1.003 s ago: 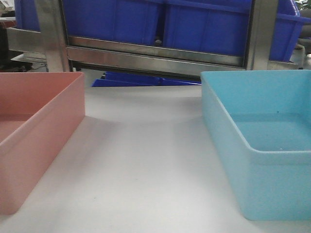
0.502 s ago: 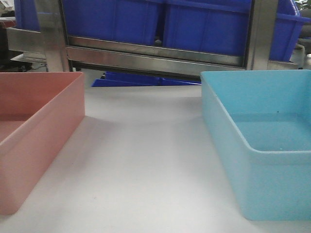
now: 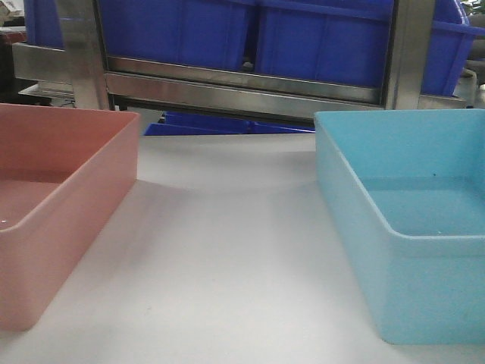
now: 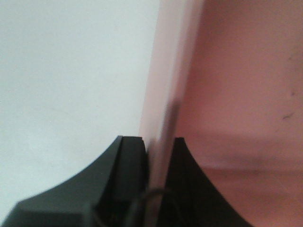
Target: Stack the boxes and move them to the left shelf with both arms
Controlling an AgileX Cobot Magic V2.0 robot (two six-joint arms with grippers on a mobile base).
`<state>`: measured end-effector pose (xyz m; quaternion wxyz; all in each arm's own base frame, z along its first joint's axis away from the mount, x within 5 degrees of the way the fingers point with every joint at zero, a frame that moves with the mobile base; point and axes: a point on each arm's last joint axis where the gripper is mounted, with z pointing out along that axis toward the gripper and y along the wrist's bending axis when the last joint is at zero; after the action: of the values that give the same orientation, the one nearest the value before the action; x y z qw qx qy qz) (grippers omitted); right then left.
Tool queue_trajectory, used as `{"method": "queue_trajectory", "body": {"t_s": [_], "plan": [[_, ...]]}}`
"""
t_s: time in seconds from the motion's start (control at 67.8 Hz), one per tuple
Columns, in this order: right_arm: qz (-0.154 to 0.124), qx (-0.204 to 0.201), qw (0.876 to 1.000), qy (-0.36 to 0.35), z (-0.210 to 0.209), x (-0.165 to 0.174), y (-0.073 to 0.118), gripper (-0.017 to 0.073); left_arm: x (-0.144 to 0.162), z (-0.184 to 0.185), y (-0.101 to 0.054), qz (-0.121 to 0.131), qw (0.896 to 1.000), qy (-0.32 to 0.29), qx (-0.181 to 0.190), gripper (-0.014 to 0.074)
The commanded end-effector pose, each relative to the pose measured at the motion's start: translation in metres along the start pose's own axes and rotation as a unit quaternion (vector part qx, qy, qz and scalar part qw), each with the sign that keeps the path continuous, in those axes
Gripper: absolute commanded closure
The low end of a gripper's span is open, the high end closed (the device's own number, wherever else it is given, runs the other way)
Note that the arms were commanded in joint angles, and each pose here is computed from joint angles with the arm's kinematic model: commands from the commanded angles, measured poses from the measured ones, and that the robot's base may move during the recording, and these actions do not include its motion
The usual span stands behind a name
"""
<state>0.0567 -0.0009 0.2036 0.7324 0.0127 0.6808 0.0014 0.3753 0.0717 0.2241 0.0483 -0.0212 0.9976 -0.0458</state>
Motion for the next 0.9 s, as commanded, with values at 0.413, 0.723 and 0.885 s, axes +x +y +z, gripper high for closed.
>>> {"method": "queue_trajectory", "body": {"t_s": [0.413,0.723,0.885], "plan": [[-0.008,-0.001,0.999,-0.048,-0.001,-0.010,0.000,0.0503,0.012,-0.069,-0.105,-0.022,0.989,-0.087,0.117,0.0602],[-0.008,-0.001,0.999,-0.048,-0.001,-0.010,0.000,0.0503,0.028,-0.033,-0.177,-0.039,0.986,-0.095,0.134,0.0602],[-0.008,-0.001,0.999,-0.048,-0.001,-0.010,0.000,0.0503,0.042,-0.018,-0.204,-0.033,0.985,-0.093,0.139,0.0602]]}}
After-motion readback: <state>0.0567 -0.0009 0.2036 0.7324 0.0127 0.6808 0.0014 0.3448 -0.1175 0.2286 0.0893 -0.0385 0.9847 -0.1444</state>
